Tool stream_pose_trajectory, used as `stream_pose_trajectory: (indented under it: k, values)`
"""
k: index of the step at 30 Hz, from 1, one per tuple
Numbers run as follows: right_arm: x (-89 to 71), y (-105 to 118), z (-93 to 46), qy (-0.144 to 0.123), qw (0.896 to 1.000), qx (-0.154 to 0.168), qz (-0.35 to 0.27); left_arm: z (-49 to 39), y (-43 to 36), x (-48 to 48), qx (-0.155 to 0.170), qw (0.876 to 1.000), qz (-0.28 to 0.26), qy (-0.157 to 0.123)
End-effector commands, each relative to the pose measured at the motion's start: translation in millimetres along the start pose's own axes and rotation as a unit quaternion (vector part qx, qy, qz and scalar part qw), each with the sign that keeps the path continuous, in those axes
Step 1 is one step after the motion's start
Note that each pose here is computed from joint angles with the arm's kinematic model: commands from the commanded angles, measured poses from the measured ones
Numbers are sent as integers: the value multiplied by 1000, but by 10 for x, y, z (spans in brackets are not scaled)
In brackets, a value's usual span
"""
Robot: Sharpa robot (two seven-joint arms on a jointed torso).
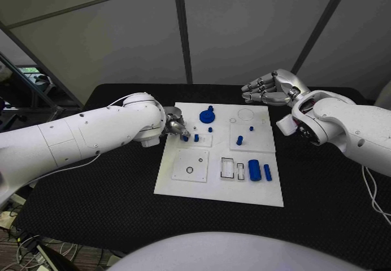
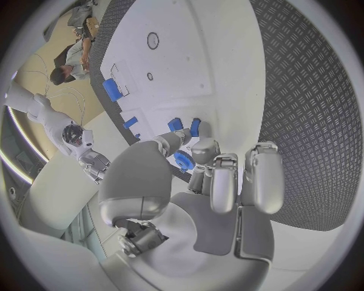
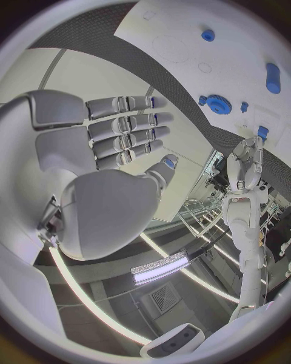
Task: Assemble the parts on the task board
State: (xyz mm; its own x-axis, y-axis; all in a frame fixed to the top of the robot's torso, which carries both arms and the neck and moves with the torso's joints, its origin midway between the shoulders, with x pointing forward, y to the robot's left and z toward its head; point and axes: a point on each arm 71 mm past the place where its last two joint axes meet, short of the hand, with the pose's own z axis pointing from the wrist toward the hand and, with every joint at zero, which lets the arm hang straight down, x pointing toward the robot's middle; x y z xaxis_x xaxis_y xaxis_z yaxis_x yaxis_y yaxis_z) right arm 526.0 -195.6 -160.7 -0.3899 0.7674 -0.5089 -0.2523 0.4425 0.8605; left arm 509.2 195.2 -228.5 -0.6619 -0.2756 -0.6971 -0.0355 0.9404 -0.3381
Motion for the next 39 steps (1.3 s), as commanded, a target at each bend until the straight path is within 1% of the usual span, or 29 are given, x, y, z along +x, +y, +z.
stream_pose_trajectory:
  k: [1, 25, 29, 36, 39]
  values:
    - [-2, 16, 3, 1, 1000, -4, 0, 13, 6, 37, -1, 1000, -6, 9]
    - [-5, 13, 2, 0, 1000, -3, -1, 21, 48, 11, -5, 1000, -11, 3]
    - [-7, 13, 1, 0, 1000, -4, -1, 18, 50, -1, -5, 1000, -16, -5]
    - [-8, 11, 3, 0, 1000, -4, -1, 5, 56, -41, -3, 999, -36, -29]
    - [-9, 9, 4, -1, 1000, -4, -1, -1, 58, -65, -1, 998, -47, -44]
